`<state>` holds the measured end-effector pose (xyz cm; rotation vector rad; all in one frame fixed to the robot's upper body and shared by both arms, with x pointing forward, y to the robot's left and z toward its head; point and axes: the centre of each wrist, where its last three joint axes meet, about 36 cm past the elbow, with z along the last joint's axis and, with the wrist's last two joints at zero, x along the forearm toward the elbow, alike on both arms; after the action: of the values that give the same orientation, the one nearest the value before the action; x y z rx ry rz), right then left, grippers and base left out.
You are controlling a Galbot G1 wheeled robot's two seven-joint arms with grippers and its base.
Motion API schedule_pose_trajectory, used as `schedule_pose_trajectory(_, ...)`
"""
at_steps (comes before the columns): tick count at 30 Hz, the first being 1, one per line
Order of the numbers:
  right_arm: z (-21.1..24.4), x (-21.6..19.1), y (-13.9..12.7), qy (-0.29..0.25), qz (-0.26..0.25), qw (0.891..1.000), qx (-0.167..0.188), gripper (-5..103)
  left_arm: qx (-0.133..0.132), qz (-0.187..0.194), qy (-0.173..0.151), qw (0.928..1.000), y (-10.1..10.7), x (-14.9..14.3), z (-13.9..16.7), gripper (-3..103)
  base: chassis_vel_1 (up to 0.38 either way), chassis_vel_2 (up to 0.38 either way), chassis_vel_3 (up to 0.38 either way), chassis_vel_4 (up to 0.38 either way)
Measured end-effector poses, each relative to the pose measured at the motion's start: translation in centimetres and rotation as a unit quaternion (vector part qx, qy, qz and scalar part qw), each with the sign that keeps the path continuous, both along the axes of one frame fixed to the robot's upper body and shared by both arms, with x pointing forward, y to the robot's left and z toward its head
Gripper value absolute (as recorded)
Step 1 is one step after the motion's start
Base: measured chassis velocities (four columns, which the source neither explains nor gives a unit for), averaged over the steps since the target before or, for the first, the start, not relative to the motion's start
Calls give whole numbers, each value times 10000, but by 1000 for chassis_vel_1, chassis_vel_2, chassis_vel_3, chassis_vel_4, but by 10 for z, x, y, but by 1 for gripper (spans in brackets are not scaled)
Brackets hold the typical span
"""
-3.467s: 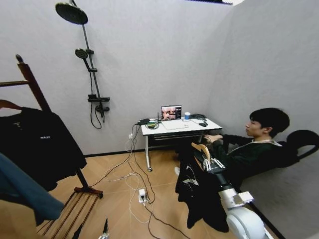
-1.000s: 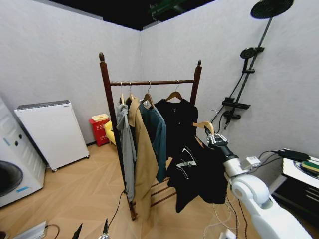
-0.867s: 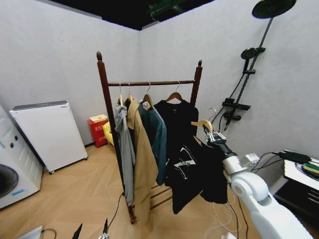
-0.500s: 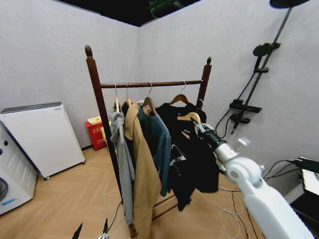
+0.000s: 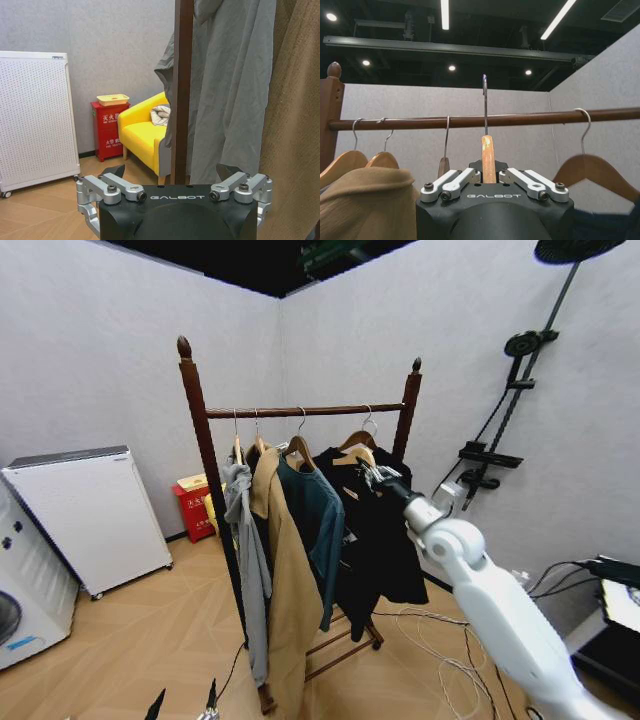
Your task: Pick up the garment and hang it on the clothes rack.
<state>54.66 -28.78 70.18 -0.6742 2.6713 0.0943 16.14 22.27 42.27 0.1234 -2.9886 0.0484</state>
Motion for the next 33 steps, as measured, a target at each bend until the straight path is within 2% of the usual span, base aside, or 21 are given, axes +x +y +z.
schedule_pose_trajectory(5,21,29,8,-89,-157,9997,-162,10,1,1,0,10000,0,0,0,100,0,0,0,0)
schedule_pose_trajectory(10,29,61,14,107,-280,9993,-224,10,0,0,0,10000,0,0,0,100,0,0,0,0)
schedule_pose_trajectory(20,39,99,29,313,-222,9989,-286,10,1,1,0,10000,0,0,0,100,0,0,0,0)
schedule_pose_trajectory(25,50,115,49,339,-106,9990,-259,10,1,1,-1,10000,0,0,0,100,0,0,0,0)
schedule_pose_trajectory(30,47,130,79,645,-107,9974,-311,10,1,1,0,10000,0,0,0,100,0,0,0,0)
schedule_pose_trajectory(33,45,131,80,706,-144,9969,-322,10,1,1,0,10000,0,0,0,100,0,0,0,0)
